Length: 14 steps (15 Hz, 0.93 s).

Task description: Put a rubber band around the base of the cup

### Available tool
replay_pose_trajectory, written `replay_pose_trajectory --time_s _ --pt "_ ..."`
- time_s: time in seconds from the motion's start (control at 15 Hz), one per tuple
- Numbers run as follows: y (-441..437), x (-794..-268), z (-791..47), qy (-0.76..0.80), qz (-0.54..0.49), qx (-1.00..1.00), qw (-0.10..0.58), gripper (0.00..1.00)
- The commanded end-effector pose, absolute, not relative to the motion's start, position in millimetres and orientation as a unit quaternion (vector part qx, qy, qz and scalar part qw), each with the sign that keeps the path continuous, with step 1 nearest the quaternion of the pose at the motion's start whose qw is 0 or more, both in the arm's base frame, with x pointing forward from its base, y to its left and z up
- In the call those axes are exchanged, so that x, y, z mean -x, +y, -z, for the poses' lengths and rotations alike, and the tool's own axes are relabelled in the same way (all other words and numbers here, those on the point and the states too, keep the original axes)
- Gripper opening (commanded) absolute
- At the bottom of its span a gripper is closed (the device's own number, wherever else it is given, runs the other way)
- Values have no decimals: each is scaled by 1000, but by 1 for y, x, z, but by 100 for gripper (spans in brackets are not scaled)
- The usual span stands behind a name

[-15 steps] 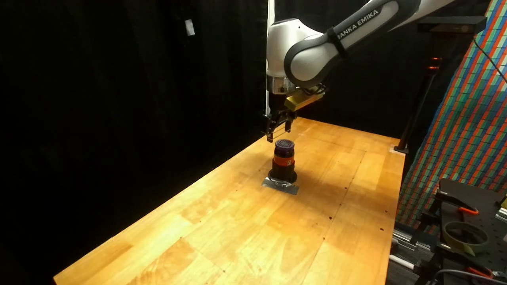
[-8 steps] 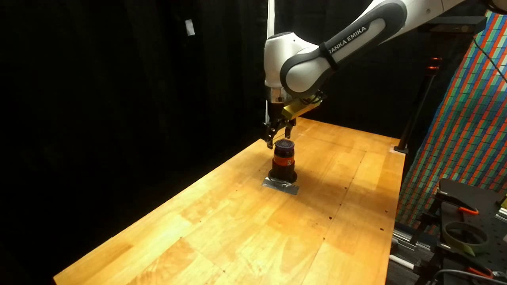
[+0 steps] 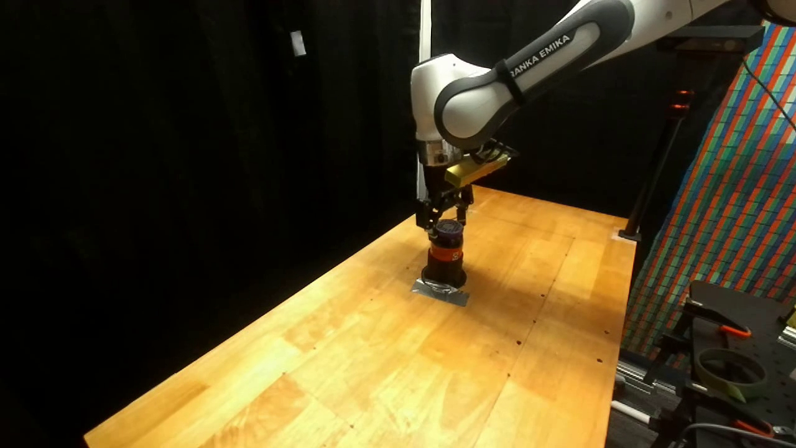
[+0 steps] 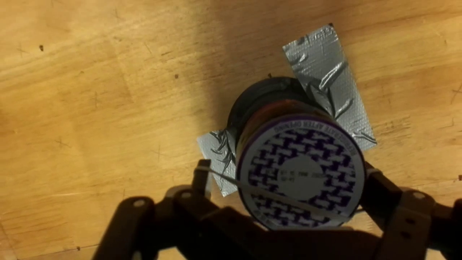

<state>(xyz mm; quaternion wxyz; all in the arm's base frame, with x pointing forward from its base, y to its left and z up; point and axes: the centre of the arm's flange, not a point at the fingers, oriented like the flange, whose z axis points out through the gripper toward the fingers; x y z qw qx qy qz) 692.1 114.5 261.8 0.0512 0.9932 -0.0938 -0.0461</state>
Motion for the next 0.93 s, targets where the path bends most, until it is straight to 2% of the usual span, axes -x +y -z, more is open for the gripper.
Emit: replay_pose_trajectory --time_s 0.0,0.47,0.87 --pt "114 -692 -272 -89 88 -991 37 100" --pt "112 -676 -260 -59 135 -989 10 100" --pt "112 -661 -253 -63 122 -990 13 100"
